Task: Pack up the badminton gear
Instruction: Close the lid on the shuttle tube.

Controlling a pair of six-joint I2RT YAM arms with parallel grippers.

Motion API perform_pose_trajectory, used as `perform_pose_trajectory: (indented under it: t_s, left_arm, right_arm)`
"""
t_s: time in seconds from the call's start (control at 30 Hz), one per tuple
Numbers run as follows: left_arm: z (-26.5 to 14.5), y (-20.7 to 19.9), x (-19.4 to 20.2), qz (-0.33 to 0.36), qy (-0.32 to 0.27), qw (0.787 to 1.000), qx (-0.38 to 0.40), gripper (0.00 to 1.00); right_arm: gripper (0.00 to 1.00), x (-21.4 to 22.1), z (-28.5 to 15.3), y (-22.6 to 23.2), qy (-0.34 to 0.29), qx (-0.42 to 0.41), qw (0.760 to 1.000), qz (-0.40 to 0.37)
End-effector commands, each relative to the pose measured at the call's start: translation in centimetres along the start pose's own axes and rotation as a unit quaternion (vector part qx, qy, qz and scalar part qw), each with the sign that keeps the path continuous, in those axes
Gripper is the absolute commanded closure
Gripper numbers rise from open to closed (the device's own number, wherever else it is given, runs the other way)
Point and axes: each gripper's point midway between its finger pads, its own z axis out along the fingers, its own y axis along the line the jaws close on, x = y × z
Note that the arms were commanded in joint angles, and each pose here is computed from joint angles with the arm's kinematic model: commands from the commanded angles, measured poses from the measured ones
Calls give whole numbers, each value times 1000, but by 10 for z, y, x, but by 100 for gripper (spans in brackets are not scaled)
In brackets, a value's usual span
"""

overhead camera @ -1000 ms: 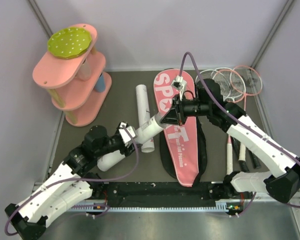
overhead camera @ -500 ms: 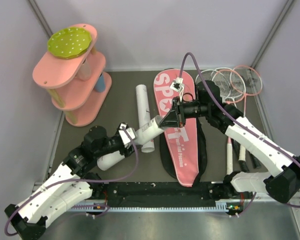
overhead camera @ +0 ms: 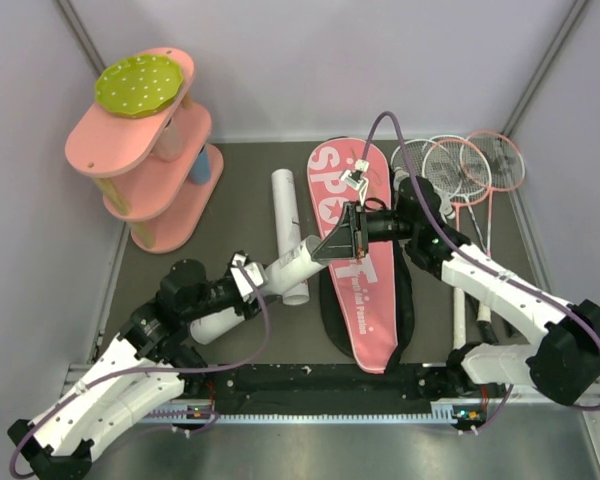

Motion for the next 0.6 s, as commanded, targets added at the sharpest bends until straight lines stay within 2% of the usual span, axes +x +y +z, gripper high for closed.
perform_pose_trajectory:
  t_s: [0.0,0.07,0.2,0.4,0.57]
  left_arm:
    - [-6,0,-55,49,-117,992,4,100]
    - [-11,-2,-62,59,-139,989,5,100]
    - [-16,-6,-67,69,-156,985,10,100]
    - [-17,-8,-68,73,-159,985,14,100]
    - [-19,-9,-70,74,-163,984,13,100]
  right_arm:
    - [100,6,7,18,-1,-84,996,43]
    - [100,1,8,26,-14,-115,992,55]
    - [100,10,16,19,-1,-134,986,95]
    - [100,34,34,-5,51,-77,988,123]
    - [100,40,41,-10,57,-78,986,133]
